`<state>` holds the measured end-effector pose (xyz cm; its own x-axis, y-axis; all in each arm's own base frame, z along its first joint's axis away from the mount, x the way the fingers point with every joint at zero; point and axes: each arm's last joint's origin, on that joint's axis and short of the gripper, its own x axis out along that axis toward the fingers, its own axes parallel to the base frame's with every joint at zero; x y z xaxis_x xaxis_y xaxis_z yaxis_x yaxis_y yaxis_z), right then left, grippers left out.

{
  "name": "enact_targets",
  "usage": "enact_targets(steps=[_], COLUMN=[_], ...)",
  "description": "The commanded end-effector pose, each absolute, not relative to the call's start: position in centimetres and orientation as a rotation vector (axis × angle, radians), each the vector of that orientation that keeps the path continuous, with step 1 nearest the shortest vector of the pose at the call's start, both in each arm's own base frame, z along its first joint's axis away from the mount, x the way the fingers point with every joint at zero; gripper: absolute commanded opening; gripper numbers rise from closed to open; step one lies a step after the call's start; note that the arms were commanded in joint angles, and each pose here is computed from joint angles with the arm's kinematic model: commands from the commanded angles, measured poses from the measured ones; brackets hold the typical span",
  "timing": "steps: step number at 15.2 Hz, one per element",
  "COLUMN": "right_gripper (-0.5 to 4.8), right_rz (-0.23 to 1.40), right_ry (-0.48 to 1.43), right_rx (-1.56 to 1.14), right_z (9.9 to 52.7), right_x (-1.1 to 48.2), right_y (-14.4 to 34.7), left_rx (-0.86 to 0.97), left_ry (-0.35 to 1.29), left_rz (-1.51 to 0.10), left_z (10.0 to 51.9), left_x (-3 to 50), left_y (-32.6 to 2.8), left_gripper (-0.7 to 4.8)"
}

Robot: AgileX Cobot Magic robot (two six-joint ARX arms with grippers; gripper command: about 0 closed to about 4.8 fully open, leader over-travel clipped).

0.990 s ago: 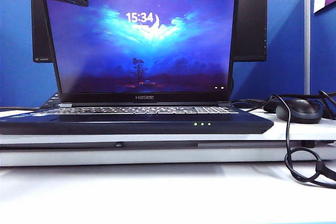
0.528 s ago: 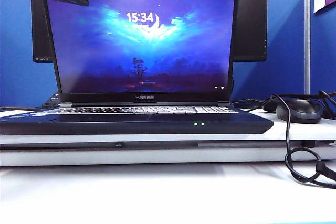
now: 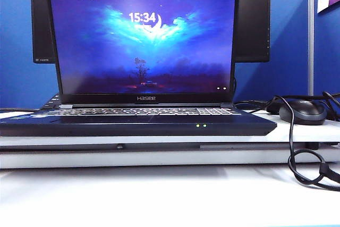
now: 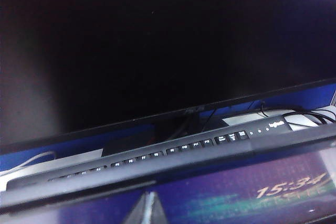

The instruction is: Open the lid of the black laptop.

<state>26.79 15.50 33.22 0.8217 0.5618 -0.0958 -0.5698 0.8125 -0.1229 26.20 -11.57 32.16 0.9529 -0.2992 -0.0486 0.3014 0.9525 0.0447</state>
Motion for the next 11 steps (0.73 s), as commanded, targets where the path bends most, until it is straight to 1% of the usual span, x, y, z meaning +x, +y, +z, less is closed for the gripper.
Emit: enact_targets(steps=[1, 6, 11], right_gripper=[-0.01, -0.02, -0.02], right_rz=[0.579, 0.539, 0.512], right_ry=[0.018, 0.018, 0.015], right_rx=[-0.144, -0.143, -0.148], right_z=[33.5, 33.1, 33.5], right_x=[27.3, 28.8, 30.5], right_y=[15.4, 15.1, 15.2], left_rx=[0.046, 0.038, 0.036], left_ry=[-0.027, -0.039, -0.048], left_rz=[-0.275, -0.263, -0.287], left_z=[32.9, 32.6, 31.9], left_x=[26.8, 28.0, 29.2], left_y=[-11.0, -9.7, -10.1], left_gripper=[-0.04, -0.04, -0.04])
